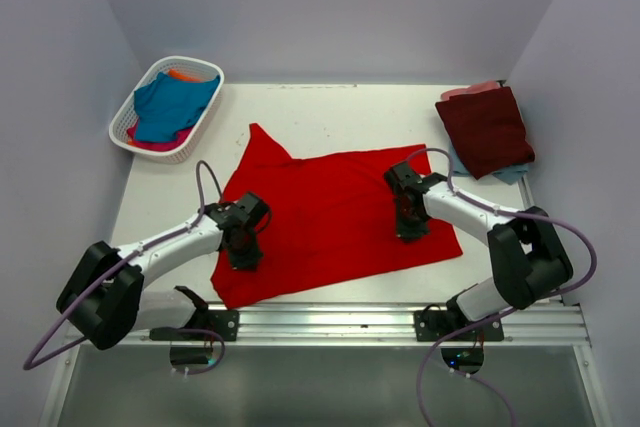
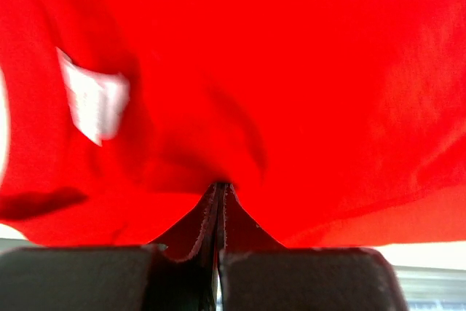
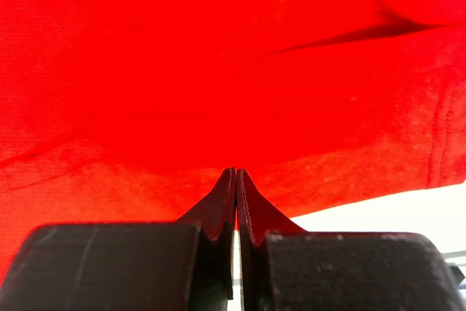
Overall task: Fold and stack the t-shirts
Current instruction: Fold the tshirt
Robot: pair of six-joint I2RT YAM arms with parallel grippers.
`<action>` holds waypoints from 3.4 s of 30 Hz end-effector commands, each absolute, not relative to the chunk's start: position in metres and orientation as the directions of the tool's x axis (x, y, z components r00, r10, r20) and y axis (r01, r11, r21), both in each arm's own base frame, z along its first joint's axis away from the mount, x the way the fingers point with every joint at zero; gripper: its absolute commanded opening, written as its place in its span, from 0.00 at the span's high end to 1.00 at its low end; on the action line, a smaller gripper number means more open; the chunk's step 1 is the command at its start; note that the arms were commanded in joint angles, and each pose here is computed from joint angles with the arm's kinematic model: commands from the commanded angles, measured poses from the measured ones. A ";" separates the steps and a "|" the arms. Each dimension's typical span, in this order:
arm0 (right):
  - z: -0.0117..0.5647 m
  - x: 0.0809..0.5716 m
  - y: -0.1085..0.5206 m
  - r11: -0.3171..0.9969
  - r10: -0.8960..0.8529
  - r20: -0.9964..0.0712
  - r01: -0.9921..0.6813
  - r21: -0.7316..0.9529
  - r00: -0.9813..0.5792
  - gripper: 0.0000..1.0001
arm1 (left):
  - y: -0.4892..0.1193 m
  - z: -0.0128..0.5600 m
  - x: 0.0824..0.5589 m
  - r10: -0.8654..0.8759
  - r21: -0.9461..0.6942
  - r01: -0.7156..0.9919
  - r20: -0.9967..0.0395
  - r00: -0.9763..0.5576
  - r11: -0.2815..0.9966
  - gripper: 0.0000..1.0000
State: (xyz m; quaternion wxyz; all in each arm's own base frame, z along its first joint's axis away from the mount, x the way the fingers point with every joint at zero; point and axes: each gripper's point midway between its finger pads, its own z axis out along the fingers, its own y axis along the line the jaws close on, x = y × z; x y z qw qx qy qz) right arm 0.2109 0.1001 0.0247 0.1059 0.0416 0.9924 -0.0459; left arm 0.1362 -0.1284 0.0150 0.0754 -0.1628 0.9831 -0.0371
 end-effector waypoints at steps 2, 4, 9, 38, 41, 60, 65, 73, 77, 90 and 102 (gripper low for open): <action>0.027 0.204 0.087 0.982 0.105 -0.215 0.136 -0.132 -0.971 1.00 | -0.102 0.016 0.156 -0.315 -0.013 -0.318 -0.174 -0.933 0.948 1.00; 0.029 0.205 0.087 0.982 0.106 -0.225 0.137 -0.129 -0.969 1.00 | -0.100 0.020 0.168 -0.311 -0.011 -0.316 -0.209 -0.927 0.949 1.00; 0.037 0.208 0.085 0.982 0.109 -0.252 0.144 -0.125 -0.961 1.00 | -0.094 0.018 0.184 -0.310 -0.005 -0.319 -0.248 -0.918 0.948 1.00; 0.069 0.263 0.102 0.993 0.069 -0.428 0.106 -0.061 -0.901 1.00 | -0.092 0.102 0.310 -0.357 -0.279 -0.234 -0.569 -0.741 0.931 0.68; 0.061 0.268 0.091 0.987 0.096 -0.387 0.137 -0.081 -0.917 1.00 | -0.079 0.083 0.308 -0.322 -0.188 -0.261 -0.546 -0.774 0.947 0.61; 0.080 0.305 0.071 0.961 0.276 -0.435 0.244 0.129 -0.857 1.00 | -0.025 0.113 0.358 -0.522 -0.431 -0.304 -0.601 -0.606 0.850 0.34; 0.088 0.330 0.082 0.961 0.274 -0.447 0.220 0.170 -0.852 0.94 | -0.035 0.136 0.415 -0.549 -0.506 -0.251 -0.616 -0.565 0.825 0.21; 0.079 0.328 0.092 0.961 0.259 -0.425 0.187 0.204 -0.867 0.95 | -0.059 0.132 0.512 -0.524 -0.570 -0.114 -0.635 -0.568 0.814 0.26; 0.080 0.326 0.093 0.961 0.257 -0.438 0.179 0.212 -0.862 0.98 | -0.064 0.142 0.554 -0.523 -0.590 -0.042 -0.679 -0.515 0.806 0.38; 0.092 0.318 0.088 0.966 0.240 -0.481 0.159 0.203 -0.843 1.00 | -0.049 0.053 0.612 -0.527 -0.537 -0.176 -0.618 -0.583 0.825 0.46; 0.088 0.318 0.087 0.966 0.245 -0.472 0.168 0.199 -0.847 1.00 | -0.056 0.025 0.604 -0.538 -0.557 -0.189 -0.569 -0.622 0.808 0.72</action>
